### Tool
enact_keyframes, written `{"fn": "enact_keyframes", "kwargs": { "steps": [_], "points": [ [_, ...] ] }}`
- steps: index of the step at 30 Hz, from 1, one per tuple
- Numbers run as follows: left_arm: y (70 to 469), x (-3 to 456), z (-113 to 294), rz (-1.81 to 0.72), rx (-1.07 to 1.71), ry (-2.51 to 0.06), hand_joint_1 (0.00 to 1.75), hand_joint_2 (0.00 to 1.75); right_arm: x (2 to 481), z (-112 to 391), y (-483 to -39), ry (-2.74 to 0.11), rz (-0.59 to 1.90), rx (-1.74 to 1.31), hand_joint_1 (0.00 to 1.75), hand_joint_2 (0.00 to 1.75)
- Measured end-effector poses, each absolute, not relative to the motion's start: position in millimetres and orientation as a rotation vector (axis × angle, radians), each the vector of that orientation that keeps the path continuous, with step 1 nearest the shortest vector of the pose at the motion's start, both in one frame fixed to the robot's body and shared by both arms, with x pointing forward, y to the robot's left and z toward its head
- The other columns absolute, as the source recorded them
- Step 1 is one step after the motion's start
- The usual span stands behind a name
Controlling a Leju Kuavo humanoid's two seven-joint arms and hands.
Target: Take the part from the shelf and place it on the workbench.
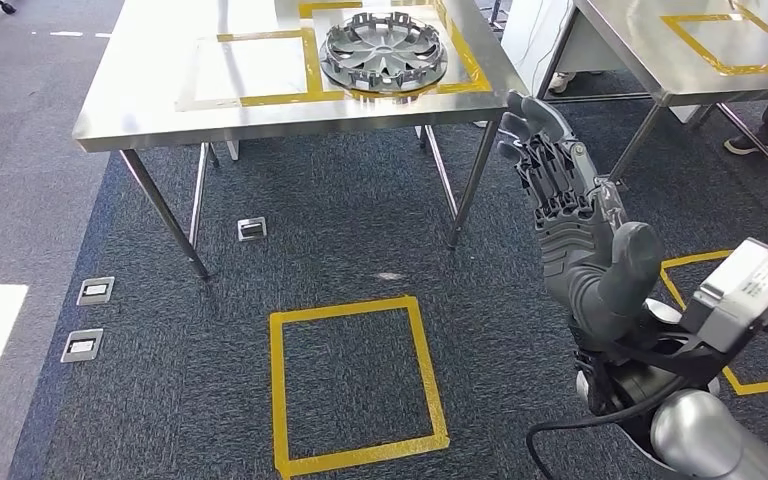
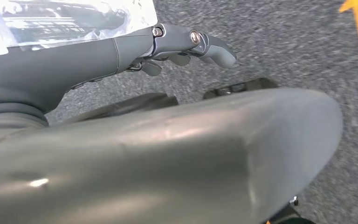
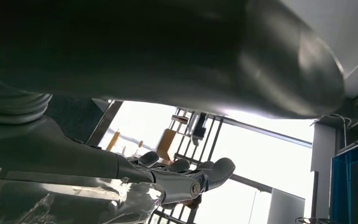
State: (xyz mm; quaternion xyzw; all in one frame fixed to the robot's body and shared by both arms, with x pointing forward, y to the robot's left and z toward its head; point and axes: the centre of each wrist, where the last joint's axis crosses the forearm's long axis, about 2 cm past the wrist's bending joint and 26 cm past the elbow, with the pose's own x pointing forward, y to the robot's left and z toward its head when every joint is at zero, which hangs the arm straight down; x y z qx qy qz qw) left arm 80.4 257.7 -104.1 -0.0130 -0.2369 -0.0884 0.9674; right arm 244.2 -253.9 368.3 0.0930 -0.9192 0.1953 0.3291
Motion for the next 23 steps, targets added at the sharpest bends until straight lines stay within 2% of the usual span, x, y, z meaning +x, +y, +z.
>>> {"fn": "enact_keyframes", "kwargs": {
  "steps": [23],
  "points": [
    [254.9, 80.5, -103.9, -0.169, -0.032, -0.478, 0.00, 0.00, 245.5, 367.4, -254.5, -2.398, 0.512, 0.241, 0.00, 0.00]
  ]
}}
